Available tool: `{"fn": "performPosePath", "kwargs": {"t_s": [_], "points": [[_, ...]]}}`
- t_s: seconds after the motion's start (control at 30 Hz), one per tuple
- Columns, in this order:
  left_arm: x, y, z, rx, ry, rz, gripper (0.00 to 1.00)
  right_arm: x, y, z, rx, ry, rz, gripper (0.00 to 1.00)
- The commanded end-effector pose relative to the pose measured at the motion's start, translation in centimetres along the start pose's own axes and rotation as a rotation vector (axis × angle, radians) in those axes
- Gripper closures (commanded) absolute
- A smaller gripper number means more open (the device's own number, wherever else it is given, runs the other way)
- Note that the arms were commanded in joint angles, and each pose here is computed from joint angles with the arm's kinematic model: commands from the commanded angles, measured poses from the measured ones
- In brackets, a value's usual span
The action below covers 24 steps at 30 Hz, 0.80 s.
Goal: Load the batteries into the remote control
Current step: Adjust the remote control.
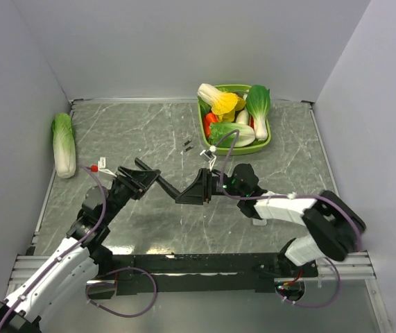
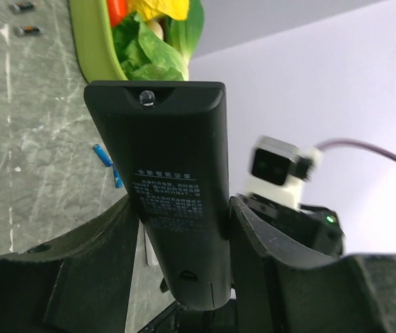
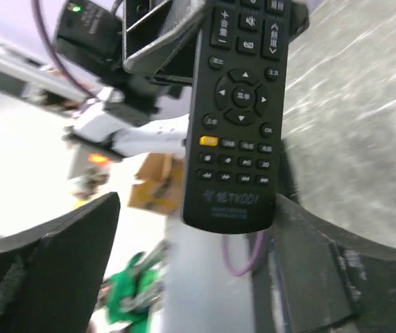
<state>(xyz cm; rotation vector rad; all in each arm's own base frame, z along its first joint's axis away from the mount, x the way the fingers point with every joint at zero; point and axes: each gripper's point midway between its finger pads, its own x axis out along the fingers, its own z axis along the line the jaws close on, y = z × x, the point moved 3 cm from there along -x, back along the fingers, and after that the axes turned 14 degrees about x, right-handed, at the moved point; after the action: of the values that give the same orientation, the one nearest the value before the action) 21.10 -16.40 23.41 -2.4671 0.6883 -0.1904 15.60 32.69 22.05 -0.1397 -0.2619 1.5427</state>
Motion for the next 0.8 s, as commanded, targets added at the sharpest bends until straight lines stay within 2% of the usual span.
{"fn": "performPosePath", "kwargs": {"t_s": [0.0, 0.03, 0.07, 0.1, 0.13, 0.27, 0.57, 0.77], "points": [[-0.1, -1.5, 1.5, 0.080, -0.173, -0.037, 0.99, -0.3, -1.0, 1.1, -0.329, 0.179, -0.058, 0.00], [0.0, -1.6, 1.5, 0.085, -0.179, -0.037, 0.99, -0.3, -1.4, 2.4, -0.396, 0.201, -0.080, 0.00], [-0.2, -1.3, 2.1, 0.093, -0.210, -0.017, 0.99, -0.5, -2.5, 1.8, -0.496, 0.280, -0.135, 0.00], [-0.1, -1.4, 1.9, 0.097, -0.211, -0.016, 0.99, -0.6, -1.9, 1.1, -0.511, 0.338, -0.117, 0.00], [0.0, -1.3, 2.0, 0.105, -0.219, -0.009, 0.99, -0.7, -2.5, 1.6, -0.581, 0.358, -0.129, 0.00], [0.2, -1.4, 1.7, 0.115, -0.222, 0.007, 0.99, -1.3, -4.3, 0.6, -0.672, 0.497, -0.196, 0.02], [0.5, -1.2, 1.6, 0.114, -0.219, 0.020, 0.99, 1.4, -3.5, -0.5, -0.803, 0.517, -0.104, 0.04], [0.5, -1.2, 1.6, 0.119, -0.229, 0.023, 0.99, 3.8, -2.6, -1.5, -0.810, 0.510, -0.043, 0.13]]}}
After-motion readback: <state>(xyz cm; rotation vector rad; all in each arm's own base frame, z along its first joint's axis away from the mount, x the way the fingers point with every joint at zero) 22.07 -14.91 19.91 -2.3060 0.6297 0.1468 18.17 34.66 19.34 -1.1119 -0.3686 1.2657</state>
